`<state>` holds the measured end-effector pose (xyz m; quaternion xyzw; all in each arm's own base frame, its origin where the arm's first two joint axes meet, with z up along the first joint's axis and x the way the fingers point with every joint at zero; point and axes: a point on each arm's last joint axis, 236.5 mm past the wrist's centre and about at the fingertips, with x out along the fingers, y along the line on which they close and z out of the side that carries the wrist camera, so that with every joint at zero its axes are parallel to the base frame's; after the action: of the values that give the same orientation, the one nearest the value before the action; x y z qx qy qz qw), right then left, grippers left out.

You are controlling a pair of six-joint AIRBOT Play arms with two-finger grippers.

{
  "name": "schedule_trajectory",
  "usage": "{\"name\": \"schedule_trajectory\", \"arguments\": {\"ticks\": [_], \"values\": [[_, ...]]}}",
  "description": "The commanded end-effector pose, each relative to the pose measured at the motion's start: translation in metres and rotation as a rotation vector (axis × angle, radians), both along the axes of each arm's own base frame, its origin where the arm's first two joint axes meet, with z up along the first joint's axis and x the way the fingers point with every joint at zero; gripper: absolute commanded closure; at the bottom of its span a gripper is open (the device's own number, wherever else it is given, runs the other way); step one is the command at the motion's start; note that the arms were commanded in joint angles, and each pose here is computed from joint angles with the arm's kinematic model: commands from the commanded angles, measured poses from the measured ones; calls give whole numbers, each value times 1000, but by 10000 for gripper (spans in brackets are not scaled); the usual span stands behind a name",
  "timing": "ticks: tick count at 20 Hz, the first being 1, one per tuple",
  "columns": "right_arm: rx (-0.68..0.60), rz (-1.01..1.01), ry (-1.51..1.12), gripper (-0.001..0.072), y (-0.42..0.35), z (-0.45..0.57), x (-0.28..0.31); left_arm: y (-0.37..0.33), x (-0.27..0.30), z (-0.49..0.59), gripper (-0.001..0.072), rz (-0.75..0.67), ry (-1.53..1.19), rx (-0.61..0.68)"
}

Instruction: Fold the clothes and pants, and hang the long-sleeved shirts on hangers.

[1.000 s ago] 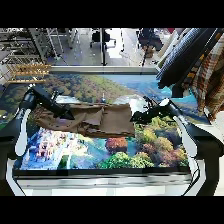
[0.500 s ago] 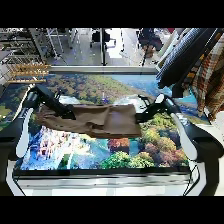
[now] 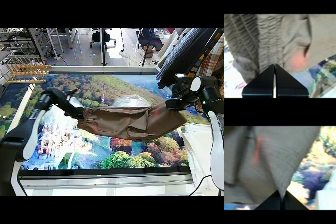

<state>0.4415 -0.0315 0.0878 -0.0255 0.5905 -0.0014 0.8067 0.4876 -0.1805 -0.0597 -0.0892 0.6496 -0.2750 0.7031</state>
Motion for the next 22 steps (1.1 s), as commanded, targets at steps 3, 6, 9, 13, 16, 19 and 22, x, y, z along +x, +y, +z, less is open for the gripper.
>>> {"name": "schedule_trajectory", "arguments": {"ticks": [3,6,9,13,16,19,22], "values": [[233,79,-159,695,141,40,14,8,7,-34,702,-27,-52,191],[353,233,-290,695,253,51,24,4,12,0,701,22,-60,77],[437,317,-337,694,342,33,22,30,14,83,700,87,-142,-15],[601,415,-429,694,457,-8,22,90,-14,169,700,148,-219,-11],[699,433,-419,529,507,-42,21,107,-24,184,700,166,-221,-3],[655,491,-385,189,483,-19,33,101,-22,168,700,143,-189,-4],[547,326,-268,189,368,-2,63,76,-21,134,700,89,-115,-9]]}}
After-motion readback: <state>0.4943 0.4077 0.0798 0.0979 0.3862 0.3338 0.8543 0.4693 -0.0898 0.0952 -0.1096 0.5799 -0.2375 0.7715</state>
